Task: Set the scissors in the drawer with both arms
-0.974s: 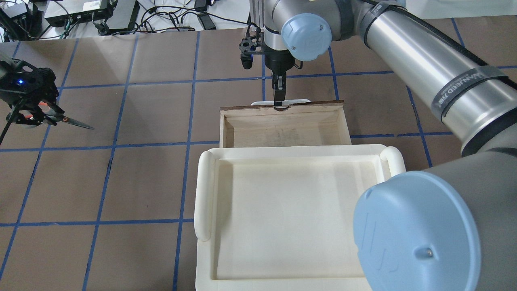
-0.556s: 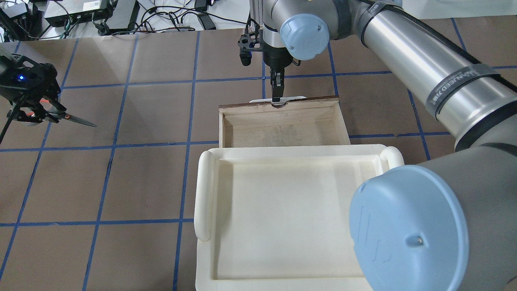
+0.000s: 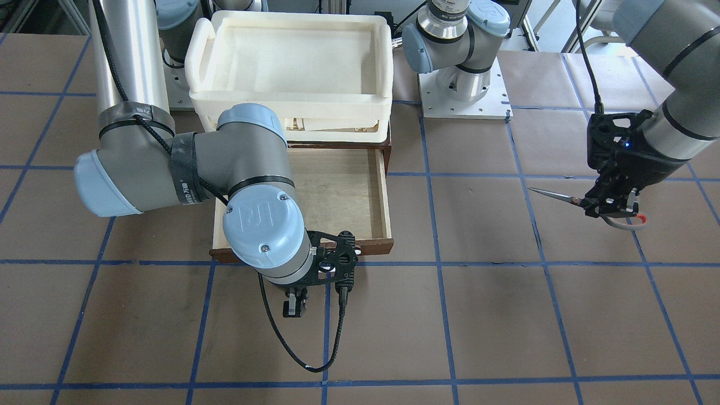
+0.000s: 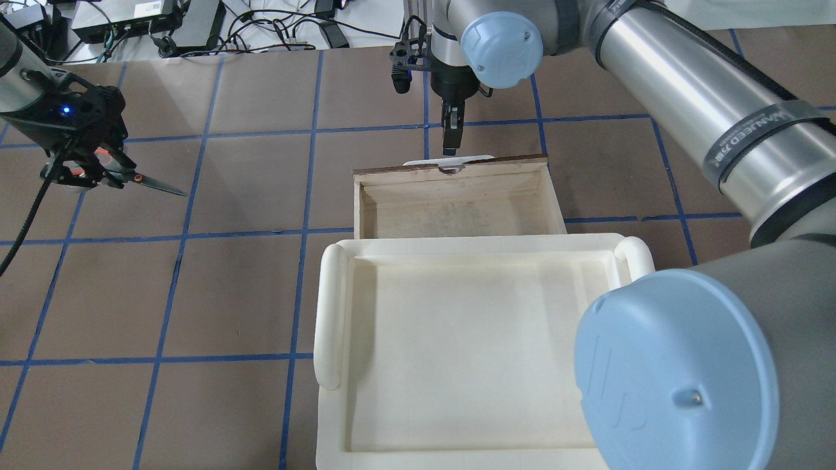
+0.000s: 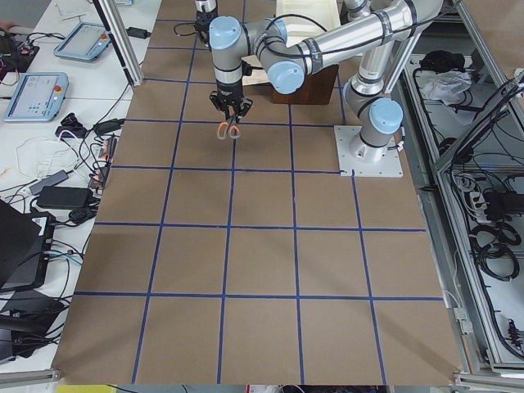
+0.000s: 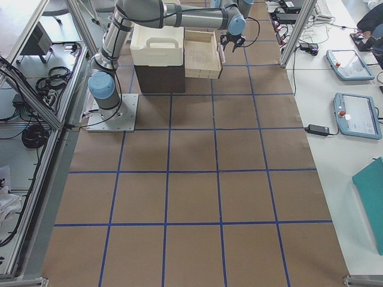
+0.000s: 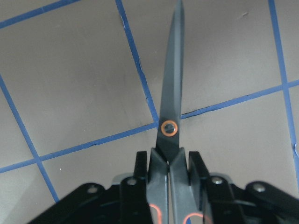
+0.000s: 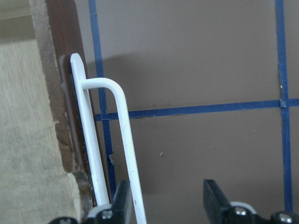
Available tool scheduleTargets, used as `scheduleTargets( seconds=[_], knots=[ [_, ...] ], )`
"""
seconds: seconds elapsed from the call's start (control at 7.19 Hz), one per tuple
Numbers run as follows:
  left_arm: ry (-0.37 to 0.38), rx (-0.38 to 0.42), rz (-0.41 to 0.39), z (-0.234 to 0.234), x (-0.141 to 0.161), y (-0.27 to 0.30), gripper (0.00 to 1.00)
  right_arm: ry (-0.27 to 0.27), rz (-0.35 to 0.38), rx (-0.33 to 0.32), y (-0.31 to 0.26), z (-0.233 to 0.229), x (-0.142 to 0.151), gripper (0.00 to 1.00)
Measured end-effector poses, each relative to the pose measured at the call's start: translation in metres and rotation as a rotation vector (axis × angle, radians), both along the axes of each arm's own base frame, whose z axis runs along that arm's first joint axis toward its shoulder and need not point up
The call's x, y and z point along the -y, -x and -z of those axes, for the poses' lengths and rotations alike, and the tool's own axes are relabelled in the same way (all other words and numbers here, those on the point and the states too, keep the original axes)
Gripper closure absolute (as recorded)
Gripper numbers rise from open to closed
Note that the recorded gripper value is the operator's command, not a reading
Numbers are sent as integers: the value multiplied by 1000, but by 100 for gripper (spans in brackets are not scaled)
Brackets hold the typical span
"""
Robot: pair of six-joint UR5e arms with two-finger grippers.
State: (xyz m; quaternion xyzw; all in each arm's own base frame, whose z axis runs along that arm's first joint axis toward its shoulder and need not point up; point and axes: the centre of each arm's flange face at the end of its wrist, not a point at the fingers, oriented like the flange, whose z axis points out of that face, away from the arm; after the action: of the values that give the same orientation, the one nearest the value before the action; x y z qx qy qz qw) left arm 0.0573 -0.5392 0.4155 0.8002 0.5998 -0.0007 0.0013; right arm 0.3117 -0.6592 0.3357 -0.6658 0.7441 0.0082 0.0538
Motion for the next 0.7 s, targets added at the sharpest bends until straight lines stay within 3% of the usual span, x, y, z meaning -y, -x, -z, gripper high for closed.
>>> scheduleTargets(
  seconds=[0.28, 0.7],
  knots=[
    [7, -2, -38, -13, -2, 34, 100, 75, 166, 11, 38, -72, -16, 0],
    [-3, -35, -181, -29, -3, 123, 100, 118, 447, 9, 106, -140, -97, 0]
  ],
)
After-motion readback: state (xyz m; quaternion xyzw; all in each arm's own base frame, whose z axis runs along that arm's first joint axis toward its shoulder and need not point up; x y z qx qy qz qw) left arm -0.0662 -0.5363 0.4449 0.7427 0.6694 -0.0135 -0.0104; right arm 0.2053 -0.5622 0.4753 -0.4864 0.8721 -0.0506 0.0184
